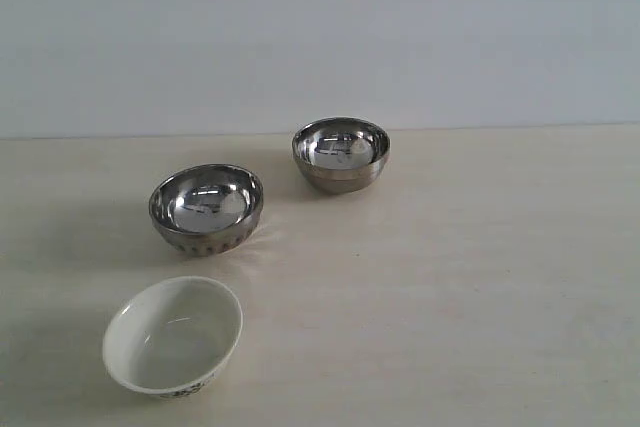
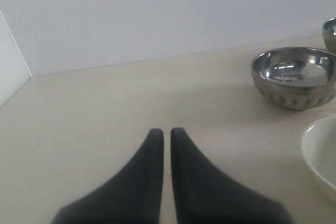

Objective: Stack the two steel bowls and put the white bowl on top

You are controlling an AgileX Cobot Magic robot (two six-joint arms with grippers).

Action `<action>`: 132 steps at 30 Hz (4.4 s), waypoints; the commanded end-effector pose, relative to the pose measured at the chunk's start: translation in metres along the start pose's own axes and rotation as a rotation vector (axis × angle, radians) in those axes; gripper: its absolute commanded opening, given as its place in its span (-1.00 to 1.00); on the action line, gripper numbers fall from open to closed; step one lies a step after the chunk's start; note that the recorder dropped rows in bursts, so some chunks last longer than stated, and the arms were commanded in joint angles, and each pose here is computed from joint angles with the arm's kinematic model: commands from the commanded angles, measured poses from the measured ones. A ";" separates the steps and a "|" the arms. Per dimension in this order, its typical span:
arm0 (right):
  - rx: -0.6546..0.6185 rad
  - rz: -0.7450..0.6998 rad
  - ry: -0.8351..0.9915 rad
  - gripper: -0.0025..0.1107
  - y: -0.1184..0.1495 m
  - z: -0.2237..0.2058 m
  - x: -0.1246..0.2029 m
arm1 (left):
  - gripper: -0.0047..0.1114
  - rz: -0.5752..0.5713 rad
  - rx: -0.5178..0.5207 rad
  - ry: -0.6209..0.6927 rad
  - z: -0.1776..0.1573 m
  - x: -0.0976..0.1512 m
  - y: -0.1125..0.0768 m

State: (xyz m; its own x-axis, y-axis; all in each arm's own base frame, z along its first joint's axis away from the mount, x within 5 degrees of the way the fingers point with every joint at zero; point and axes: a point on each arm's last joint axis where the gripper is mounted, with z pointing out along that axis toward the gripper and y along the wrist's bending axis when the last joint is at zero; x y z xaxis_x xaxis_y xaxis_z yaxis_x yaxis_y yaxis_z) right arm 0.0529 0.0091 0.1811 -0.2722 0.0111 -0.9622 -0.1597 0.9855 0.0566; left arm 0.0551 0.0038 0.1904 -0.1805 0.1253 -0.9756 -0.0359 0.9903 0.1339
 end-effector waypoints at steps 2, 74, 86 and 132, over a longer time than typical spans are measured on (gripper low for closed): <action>-0.020 0.161 -0.013 -0.96 0.002 -0.001 -0.001 | -0.85 -0.016 0.001 -0.008 0.000 0.000 0.000; -0.198 0.279 0.435 -0.22 0.089 0.317 -0.193 | -0.85 -0.016 0.001 -0.008 0.000 0.000 0.000; -0.135 0.337 0.545 0.00 0.074 0.403 -0.150 | -0.85 -0.016 0.001 -0.008 0.000 0.000 0.000; -0.174 0.292 0.631 -0.96 0.077 0.439 -0.123 | -0.85 -0.016 0.001 -0.008 0.000 0.000 0.000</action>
State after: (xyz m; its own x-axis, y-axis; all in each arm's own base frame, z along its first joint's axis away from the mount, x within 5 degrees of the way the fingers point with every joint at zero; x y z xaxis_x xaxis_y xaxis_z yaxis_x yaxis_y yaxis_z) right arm 0.4924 0.1678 0.1522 -0.8311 0.1328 -0.5400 -0.1032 0.9174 0.3844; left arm 0.0551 0.0038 0.1904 -0.1805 0.1253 -0.9756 -0.0359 0.9903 0.1339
